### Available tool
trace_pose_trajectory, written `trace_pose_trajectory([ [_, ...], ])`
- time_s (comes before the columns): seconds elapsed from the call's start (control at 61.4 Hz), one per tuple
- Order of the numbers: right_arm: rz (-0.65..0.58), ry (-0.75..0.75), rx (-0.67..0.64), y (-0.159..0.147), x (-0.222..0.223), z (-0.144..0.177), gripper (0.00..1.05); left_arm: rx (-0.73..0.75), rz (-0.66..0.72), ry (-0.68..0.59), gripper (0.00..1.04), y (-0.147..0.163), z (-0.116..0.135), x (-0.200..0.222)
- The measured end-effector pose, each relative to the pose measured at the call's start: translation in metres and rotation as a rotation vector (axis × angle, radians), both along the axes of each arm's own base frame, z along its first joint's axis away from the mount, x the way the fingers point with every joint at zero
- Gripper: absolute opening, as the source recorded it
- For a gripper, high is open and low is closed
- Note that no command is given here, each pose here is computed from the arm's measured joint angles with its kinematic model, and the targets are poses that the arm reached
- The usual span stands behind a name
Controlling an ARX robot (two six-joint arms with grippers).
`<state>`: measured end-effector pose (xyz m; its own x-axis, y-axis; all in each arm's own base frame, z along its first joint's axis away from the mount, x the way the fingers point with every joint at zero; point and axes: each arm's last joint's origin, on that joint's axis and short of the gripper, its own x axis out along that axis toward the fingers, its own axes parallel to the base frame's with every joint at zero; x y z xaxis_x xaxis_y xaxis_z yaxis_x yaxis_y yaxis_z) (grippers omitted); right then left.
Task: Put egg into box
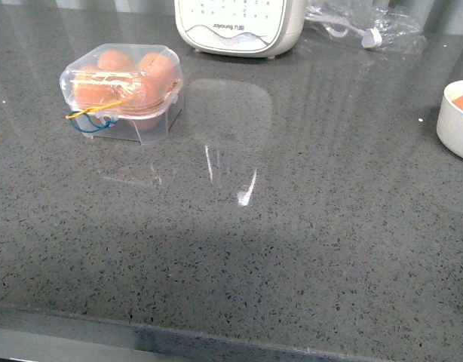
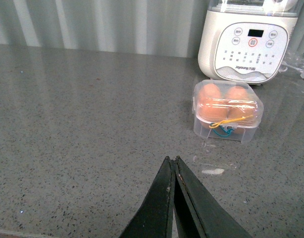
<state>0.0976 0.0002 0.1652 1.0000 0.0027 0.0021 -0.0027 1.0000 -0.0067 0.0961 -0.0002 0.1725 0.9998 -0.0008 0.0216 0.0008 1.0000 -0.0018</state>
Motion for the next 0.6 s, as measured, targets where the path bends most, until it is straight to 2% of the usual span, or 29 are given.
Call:
trace_pose_trajectory([
  [0.277, 0.0, 0.0, 0.0, 0.0, 0.0, 0.0, 0.97, 0.0, 0.0, 0.0, 0.04, 0.0, 0.0, 0.0],
  [0.358, 0.0, 0.0, 0.0, 0.0, 0.0, 0.0, 0.97, 0.0, 0.0, 0.0, 0.17, 0.0, 0.0, 0.0],
  [0.439, 0.0, 0.0, 0.0, 0.0, 0.0, 0.0, 0.97, 0.0, 0.0, 0.0, 0.37, 0.0, 0.0, 0.0],
  [0.602, 0.0, 0.0, 0.0, 0.0, 0.0, 0.0, 0.97, 0.0, 0.0, 0.0, 0.65, 0.0, 0.0, 0.0],
])
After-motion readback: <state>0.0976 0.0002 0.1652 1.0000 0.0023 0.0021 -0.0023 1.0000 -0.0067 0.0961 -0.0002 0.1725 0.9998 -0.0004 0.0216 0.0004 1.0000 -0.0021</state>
